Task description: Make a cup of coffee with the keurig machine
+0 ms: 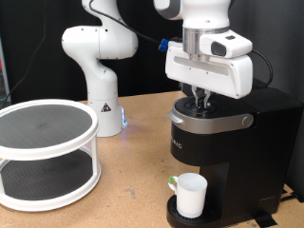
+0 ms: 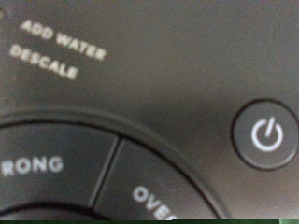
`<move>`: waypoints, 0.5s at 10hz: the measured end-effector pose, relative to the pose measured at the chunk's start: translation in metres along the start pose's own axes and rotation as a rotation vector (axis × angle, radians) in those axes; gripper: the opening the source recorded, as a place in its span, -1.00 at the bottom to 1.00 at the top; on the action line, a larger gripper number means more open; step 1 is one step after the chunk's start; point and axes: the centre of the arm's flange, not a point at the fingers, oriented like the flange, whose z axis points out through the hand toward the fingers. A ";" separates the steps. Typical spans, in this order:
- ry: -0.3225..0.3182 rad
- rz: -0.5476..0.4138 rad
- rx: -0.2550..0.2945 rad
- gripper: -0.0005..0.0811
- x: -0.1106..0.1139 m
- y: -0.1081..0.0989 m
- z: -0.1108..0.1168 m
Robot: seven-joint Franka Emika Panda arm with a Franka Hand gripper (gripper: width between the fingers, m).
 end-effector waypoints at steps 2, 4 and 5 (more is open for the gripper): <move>-0.050 0.023 0.025 -0.98 0.003 0.002 0.001; -0.089 0.032 0.059 -0.98 0.005 0.006 0.001; -0.098 0.033 0.068 -0.98 0.007 0.008 0.002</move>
